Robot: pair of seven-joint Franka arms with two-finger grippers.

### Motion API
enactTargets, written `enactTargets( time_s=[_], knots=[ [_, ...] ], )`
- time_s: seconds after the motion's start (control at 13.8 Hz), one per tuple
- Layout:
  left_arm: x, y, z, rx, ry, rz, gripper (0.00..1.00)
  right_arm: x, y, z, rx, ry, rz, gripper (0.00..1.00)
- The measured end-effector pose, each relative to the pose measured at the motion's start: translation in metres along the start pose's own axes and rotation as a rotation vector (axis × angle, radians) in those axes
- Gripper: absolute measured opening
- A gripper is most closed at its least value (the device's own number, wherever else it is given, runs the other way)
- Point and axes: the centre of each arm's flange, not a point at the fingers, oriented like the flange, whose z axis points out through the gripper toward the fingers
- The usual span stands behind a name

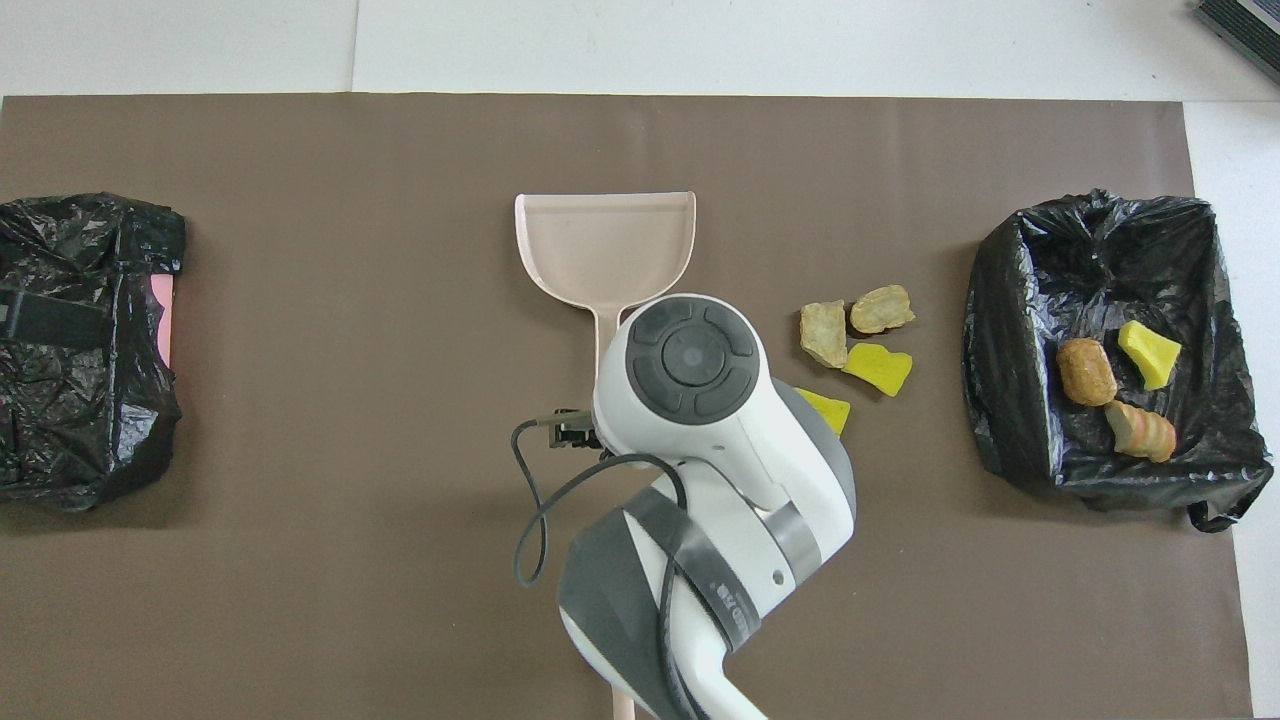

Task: Sweep and dump trash in bin

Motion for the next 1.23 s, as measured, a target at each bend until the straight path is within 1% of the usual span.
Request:
enactTargets(
  time_s=[0.22, 0.36, 0.51, 0.65, 0.73, 1.02, 1.23],
  knots=[
    [0.01, 0.019, 0.006, -0.001, 0.032, 0.037, 1.0, -0.073, -0.016, 0.022, 0.003, -0.094, -0.049, 1.0],
    [0.022, 0.052, 0.029, -0.008, 0.037, 0.092, 1.0, -0.113, -0.013, 0.039, -0.004, -0.142, -0.066, 1.0],
    [0.035, 0.093, 0.065, -0.018, 0.042, 0.12, 1.0, -0.148, -0.011, 0.06, -0.008, -0.16, -0.08, 1.0],
    [0.046, 0.132, 0.101, -0.028, 0.048, 0.142, 1.0, -0.18, -0.016, 0.086, -0.024, -0.164, -0.074, 1.0],
    [0.05, 0.153, 0.118, -0.033, 0.04, 0.153, 1.0, -0.194, -0.019, 0.1, -0.03, -0.169, -0.08, 1.0],
    [0.066, 0.231, 0.181, -0.058, 0.047, 0.11, 1.0, -0.226, -0.013, 0.147, -0.032, -0.153, -0.093, 1.0],
    [0.073, 0.279, 0.231, -0.074, 0.053, 0.075, 1.0, -0.229, -0.011, 0.151, -0.035, -0.154, -0.094, 1.0]
  ],
)
